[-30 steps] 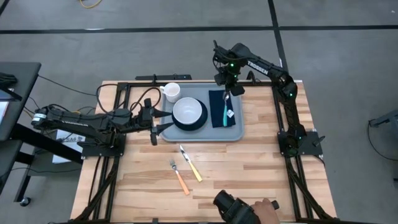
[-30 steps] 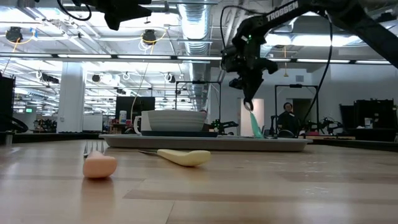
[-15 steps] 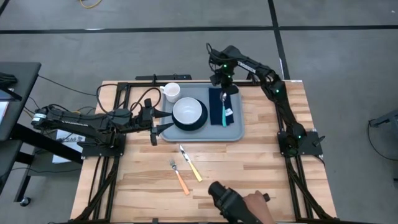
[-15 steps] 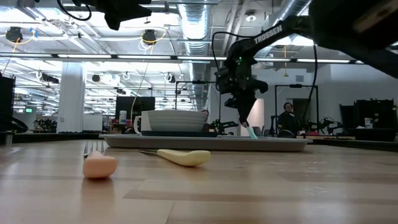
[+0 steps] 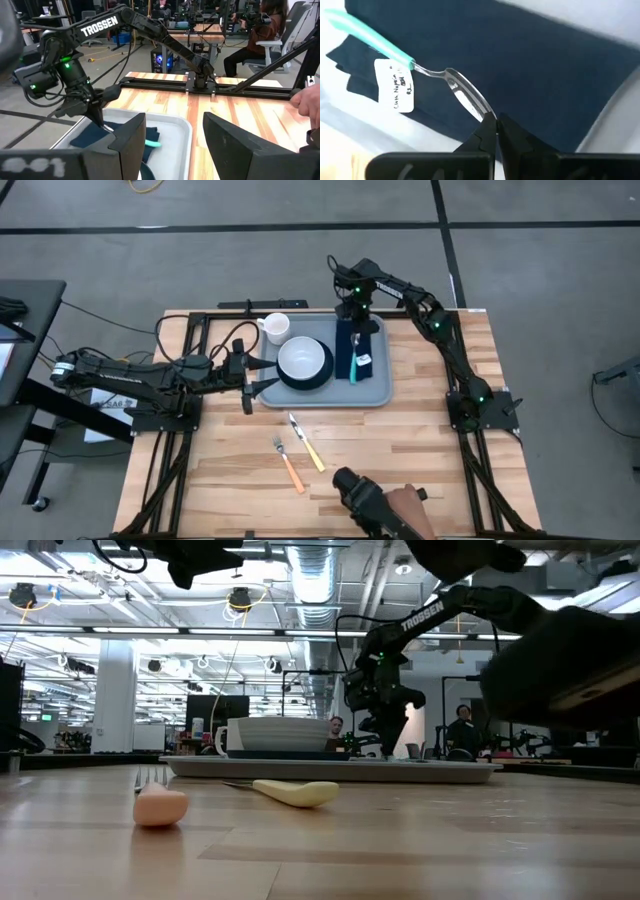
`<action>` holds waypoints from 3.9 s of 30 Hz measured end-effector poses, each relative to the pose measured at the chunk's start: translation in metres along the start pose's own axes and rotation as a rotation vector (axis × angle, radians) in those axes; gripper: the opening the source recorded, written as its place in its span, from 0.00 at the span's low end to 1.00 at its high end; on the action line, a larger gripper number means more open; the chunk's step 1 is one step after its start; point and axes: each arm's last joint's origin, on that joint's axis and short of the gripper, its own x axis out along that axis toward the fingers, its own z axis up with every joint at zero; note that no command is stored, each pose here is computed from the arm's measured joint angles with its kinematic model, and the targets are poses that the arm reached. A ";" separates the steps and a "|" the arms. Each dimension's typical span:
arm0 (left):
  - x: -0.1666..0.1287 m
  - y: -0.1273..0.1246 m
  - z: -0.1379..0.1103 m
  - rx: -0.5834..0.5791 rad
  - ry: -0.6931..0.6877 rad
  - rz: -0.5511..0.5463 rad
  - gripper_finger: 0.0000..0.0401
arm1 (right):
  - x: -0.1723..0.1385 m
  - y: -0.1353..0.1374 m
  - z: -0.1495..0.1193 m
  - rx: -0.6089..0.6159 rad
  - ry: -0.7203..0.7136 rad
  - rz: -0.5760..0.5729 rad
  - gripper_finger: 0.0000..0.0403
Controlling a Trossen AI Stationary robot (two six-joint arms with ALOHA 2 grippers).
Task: Set up tray
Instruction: Put the blue spoon on the black napkin, then adjust the black napkin
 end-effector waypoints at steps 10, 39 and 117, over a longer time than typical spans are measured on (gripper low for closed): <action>0.000 0.000 0.000 0.001 0.002 0.000 0.47 | 0.005 -0.006 0.001 -0.005 -0.031 -0.020 0.00; 0.000 0.000 -0.003 -0.005 0.025 0.000 0.47 | 0.006 -0.007 0.004 0.100 0.010 -0.068 0.02; 0.000 0.000 -0.006 -0.021 0.059 -0.016 0.47 | -0.021 0.047 0.045 0.214 0.007 0.020 0.20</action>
